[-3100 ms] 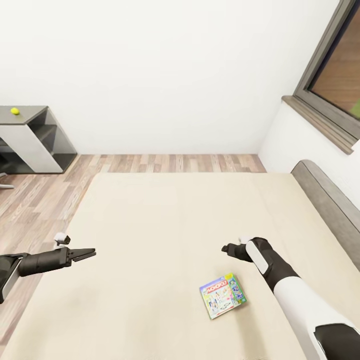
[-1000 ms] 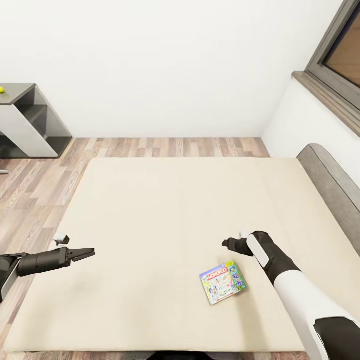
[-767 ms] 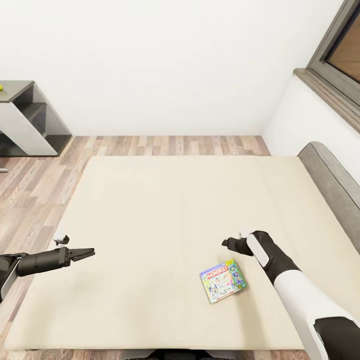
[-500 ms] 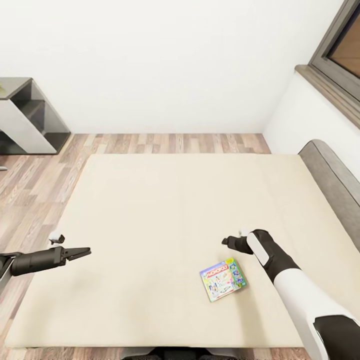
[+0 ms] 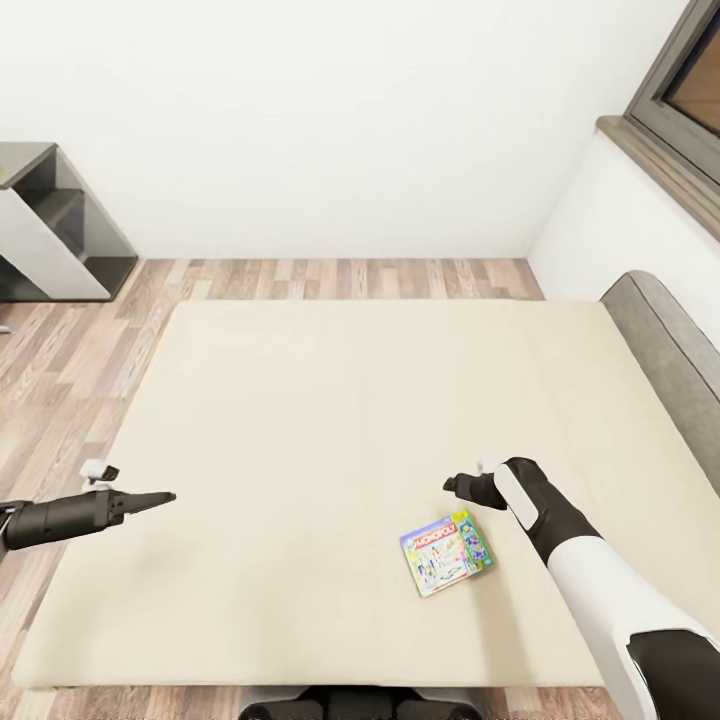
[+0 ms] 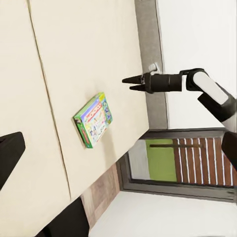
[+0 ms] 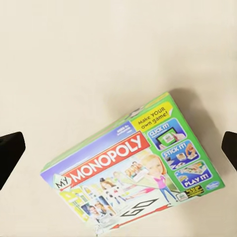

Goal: Put all the toys in the child's room - the three board games (two on the bed and one on the table), the two jigsaw puzzles on the table, and the tennis ball on the table - inside the toy box on the table in the child's room.

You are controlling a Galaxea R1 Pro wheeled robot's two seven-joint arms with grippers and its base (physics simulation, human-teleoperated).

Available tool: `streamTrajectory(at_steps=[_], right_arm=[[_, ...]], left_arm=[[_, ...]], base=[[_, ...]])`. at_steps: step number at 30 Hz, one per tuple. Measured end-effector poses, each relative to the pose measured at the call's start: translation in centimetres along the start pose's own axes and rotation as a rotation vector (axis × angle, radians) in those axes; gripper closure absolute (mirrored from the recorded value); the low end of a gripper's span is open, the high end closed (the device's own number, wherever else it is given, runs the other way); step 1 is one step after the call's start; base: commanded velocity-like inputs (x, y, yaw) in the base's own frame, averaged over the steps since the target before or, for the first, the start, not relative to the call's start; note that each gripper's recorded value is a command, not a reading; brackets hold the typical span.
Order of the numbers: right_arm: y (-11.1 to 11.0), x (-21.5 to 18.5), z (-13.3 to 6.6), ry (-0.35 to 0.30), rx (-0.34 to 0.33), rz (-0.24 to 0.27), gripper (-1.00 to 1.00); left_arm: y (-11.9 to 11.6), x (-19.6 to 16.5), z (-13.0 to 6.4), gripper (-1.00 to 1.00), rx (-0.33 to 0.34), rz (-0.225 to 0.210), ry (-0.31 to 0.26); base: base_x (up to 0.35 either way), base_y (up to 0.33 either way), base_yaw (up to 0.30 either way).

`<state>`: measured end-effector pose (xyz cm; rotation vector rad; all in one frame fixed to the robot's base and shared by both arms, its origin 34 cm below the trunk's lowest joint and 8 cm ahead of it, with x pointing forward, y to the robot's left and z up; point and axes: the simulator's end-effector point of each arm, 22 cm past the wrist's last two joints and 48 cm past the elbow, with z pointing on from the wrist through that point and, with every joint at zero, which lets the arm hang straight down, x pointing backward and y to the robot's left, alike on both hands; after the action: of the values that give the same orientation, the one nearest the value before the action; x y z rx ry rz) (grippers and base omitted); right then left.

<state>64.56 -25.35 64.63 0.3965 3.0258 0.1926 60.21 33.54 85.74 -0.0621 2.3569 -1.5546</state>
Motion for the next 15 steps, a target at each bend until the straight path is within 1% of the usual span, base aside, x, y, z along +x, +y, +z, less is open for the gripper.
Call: streamTrajectory(at_steps=[1, 2, 3, 7, 11, 15], right_arm=[[0.0, 0.1, 0.1, 0.002, 0.000, 0.000, -1.00], [-0.1, 0.1, 0.2, 0.004, 0.001, 0.001, -1.00], [-0.1, 0.2, 0.2, 0.006, 0.001, 0.001, -1.00], [-0.1, 0.5, 0.6, 0.013, 0.002, 0.002, -1.00], [-0.2, 0.8, 0.9, 0.020, 0.003, 0.003, -1.00], [-0.2, 1.0, 1.2, 0.027, 0.004, 0.004, -1.00]], left_arm=[[-0.6, 0.0, 0.1, -1.00, 0.014, 0.012, -0.003], [-0.5, 0.0, 0.2, -1.00, 0.014, 0.011, -0.002], [-1.1, 0.0, 0.3, -1.00, 0.029, 0.024, -0.004], [-4.1, 0.2, 1.0, -1.00, 0.101, 0.068, -0.011], [-7.1, 0.6, 1.7, -1.00, 0.168, 0.110, -0.005], [-8.8, 0.9, 2.2, -1.00, 0.203, 0.143, 0.005]], base=[[0.000, 0.000, 0.000], [0.000, 0.000, 0.000], [0.000, 0.000, 0.000], [0.000, 0.000, 0.000], [0.000, 0.000, 0.000], [0.000, 0.000, 0.000]])
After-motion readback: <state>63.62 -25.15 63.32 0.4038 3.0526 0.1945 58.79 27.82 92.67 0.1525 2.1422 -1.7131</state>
